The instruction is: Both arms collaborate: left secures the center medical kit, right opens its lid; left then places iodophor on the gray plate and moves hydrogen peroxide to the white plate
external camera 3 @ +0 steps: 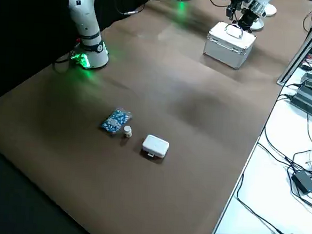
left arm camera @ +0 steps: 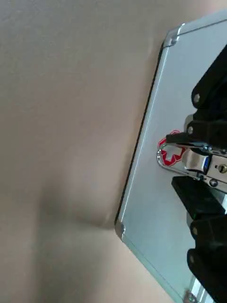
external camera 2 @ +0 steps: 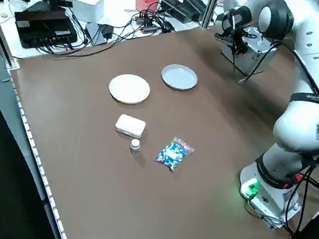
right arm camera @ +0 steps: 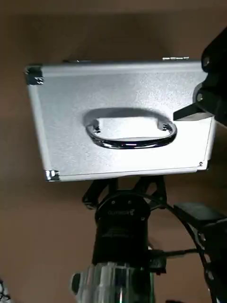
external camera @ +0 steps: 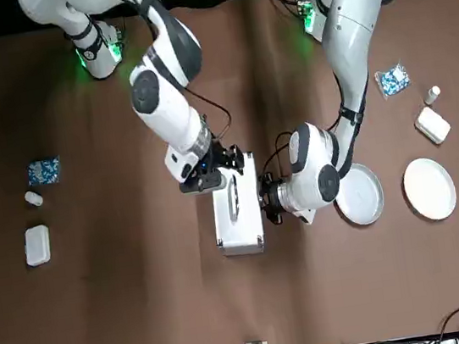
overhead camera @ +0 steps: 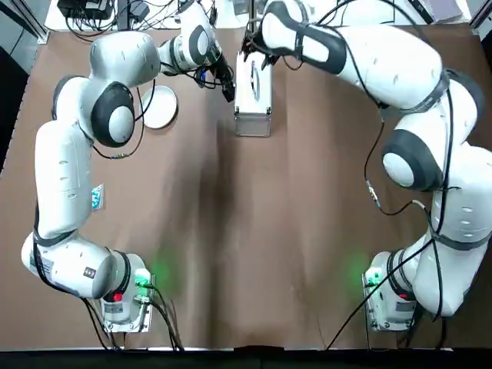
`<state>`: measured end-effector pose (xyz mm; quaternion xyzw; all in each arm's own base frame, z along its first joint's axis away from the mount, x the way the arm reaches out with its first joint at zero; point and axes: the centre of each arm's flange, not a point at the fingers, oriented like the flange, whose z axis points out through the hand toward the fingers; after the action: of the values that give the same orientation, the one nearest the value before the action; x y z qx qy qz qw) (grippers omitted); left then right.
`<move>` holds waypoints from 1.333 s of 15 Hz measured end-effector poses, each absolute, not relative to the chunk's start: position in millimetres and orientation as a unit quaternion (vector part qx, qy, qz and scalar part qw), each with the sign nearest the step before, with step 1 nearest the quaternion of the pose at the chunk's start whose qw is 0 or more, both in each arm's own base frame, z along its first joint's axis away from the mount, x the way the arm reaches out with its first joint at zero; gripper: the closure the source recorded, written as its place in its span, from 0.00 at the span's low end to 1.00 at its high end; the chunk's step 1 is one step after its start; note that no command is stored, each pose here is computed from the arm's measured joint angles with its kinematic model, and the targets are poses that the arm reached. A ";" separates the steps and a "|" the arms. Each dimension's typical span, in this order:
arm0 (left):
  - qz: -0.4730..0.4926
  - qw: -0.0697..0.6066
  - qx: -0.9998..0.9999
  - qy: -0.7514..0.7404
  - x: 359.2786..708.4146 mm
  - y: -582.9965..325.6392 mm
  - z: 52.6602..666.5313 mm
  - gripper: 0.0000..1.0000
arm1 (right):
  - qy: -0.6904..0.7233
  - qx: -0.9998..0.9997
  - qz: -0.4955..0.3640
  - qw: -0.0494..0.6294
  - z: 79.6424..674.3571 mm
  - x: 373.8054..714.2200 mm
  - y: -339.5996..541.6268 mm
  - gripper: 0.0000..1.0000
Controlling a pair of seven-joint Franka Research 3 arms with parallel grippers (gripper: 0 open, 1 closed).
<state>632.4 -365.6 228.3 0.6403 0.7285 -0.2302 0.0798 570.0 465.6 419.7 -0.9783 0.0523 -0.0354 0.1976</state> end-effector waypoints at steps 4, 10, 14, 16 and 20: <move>-0.230 0.080 0.641 0.728 632.3 -365.8 228.3 0.66 | 0.049 -0.981 -0.035 0.184 397.6 568.8 472.7 0.22; -0.230 0.080 0.641 0.728 632.4 -365.7 228.3 0.66 | 0.054 -0.980 -0.051 0.185 386.0 575.4 472.5 0.22; -0.230 0.080 0.641 0.728 632.4 -365.7 228.3 0.66 | 0.056 -0.980 -0.053 0.181 372.4 577.7 473.4 0.22; -0.230 0.080 0.641 0.728 632.4 -365.6 228.3 0.66 | 0.057 -0.979 -0.062 0.185 371.5 580.1 473.4 0.25; -0.229 0.080 0.642 0.728 632.3 -365.9 228.4 0.66 | 0.061 -0.979 -0.069 0.184 367.2 584.9 469.9 0.32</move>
<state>632.3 -365.9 228.4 0.6416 0.7278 -0.2289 0.0795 584.9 469.9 367.2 -0.9786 0.0612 -0.0689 0.1839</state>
